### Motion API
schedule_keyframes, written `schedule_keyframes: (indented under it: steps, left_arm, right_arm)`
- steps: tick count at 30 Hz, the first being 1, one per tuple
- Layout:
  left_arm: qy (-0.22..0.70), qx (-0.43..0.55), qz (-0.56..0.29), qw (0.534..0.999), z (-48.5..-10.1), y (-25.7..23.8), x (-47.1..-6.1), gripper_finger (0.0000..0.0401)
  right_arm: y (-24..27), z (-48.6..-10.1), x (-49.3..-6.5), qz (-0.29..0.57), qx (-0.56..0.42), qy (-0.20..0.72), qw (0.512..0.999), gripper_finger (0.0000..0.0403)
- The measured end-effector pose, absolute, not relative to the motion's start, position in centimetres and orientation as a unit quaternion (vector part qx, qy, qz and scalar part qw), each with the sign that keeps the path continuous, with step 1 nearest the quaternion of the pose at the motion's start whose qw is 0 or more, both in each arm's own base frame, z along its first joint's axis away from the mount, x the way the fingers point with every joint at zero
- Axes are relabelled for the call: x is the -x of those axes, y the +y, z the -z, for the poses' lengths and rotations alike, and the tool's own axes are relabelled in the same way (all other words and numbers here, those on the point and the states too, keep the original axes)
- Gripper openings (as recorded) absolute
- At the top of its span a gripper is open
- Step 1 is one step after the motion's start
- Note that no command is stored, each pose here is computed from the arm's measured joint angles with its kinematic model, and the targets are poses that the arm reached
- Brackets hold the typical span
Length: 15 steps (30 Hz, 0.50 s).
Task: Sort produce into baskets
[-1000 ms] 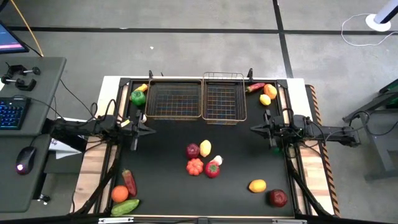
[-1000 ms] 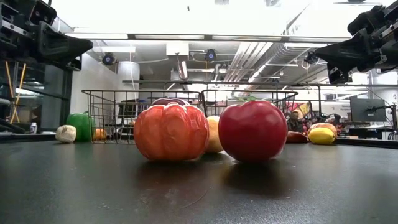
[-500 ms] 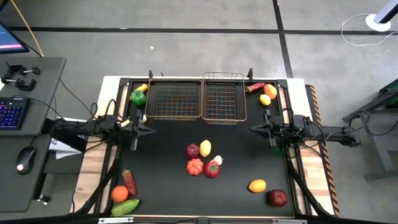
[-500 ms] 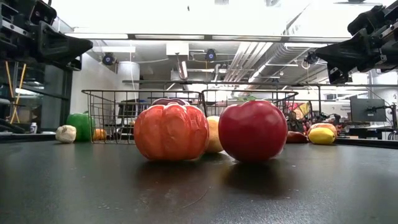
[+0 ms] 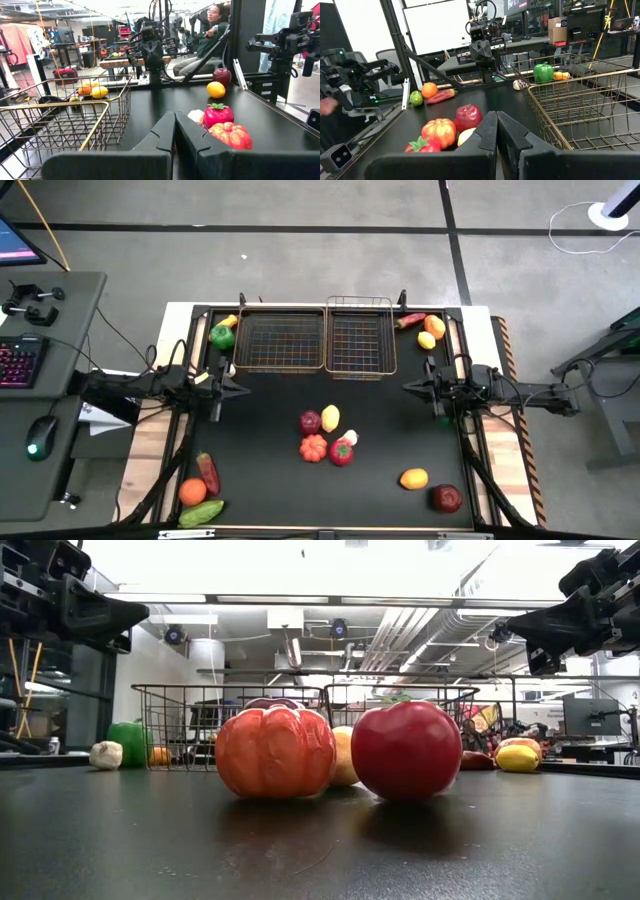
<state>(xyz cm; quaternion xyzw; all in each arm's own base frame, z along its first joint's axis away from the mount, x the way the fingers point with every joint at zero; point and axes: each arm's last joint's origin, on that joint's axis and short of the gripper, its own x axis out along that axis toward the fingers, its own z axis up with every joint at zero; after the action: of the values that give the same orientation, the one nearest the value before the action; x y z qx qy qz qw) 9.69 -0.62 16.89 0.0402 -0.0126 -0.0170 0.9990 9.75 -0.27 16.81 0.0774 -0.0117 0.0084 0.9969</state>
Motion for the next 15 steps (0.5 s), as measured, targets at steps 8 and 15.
schedule_keyframes:
  steps: [8, 15]
  left_arm:
    - [-0.013, -0.040, 0.017, 0.999, -16.9, -0.6, -9.7, 0.0001]
    - [-0.112, 0.096, 0.034, 0.988, -18.9, -0.7, -9.4, 0.0001]
  right_arm:
    - [-0.3, -16.8, -9.8, -0.008, -0.077, -0.012, 0.997, 0.0000]
    - [-0.3, -16.8, -9.8, -0.008, -0.077, -0.012, 0.997, 0.0000]
